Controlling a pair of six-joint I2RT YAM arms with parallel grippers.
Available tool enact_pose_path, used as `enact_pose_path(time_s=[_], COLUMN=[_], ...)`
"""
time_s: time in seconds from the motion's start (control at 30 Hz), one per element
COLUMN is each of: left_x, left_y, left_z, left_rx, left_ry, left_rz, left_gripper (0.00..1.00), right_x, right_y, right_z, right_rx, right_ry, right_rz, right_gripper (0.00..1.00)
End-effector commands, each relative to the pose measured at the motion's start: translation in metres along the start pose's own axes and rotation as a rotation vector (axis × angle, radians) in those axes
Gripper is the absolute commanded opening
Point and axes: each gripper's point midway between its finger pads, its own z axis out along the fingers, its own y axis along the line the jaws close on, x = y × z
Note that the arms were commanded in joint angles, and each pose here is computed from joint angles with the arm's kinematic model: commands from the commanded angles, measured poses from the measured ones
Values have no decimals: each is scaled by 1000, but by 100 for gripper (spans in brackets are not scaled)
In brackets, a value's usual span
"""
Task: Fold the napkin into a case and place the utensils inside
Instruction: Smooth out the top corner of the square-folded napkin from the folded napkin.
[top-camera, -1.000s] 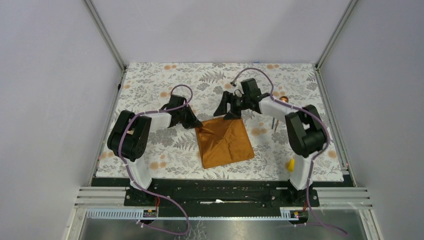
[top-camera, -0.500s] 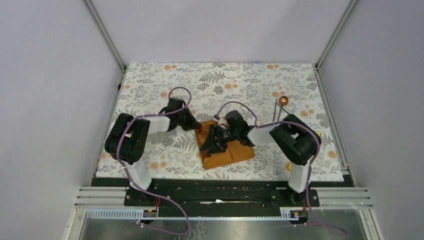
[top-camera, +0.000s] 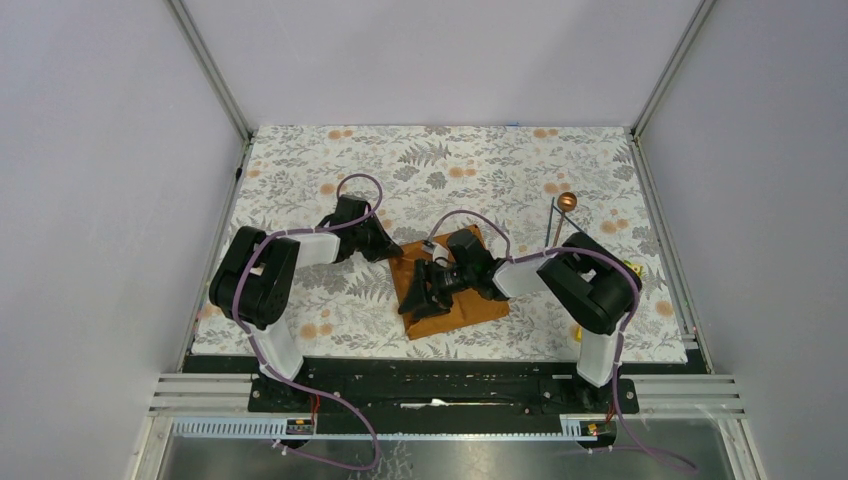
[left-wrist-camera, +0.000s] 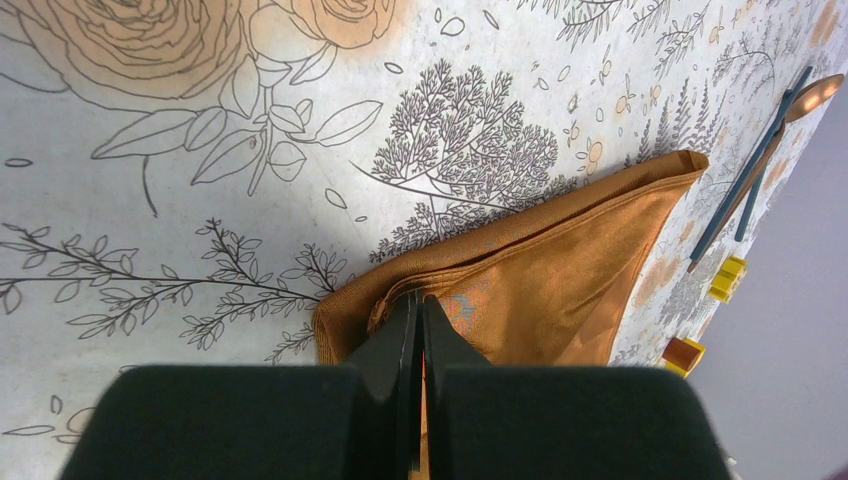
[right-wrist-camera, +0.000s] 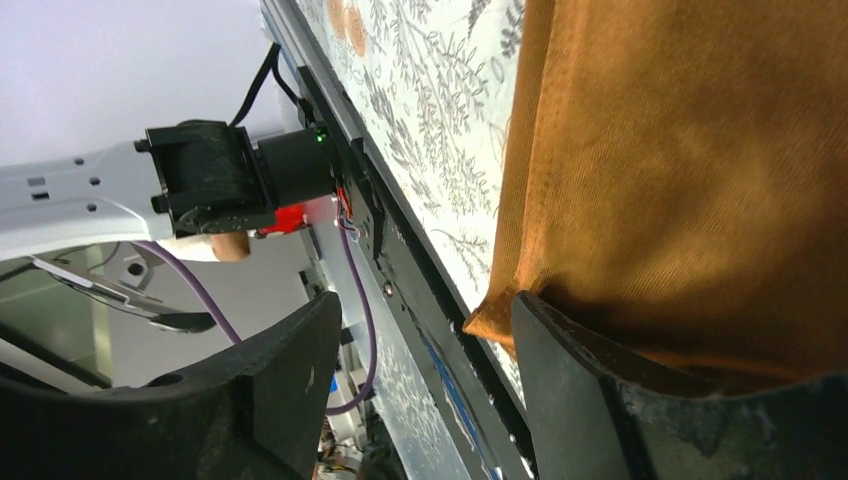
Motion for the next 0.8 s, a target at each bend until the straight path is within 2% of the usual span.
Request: enact_pose_path(time_s=[0.0,0.17,0.33,0.63,0.77], left_x=[-5,-14,-11,-17,-18], left_y=[12,2,12,25,25], left_z=[-8,-17,-8,-5,-4], left_rx=[-73,-68,-87,-116,-117], left_ry=[-20,-36,-8,-22,-14], left_rz=[32,54,28,13,7], left_gripper=[0,0,0,0,0], right_x=[-4,1,13,35,33], right_y=[29,26,23,-10,-14], right_z=[-15,-13,-2,11,3], right_rx=[-6,-25,-64,14,106], right_ry=[-22,-2,33,127,142], right_rz=[-134,-120,-88,-46,-117], right_gripper=[71,71,69,68,68])
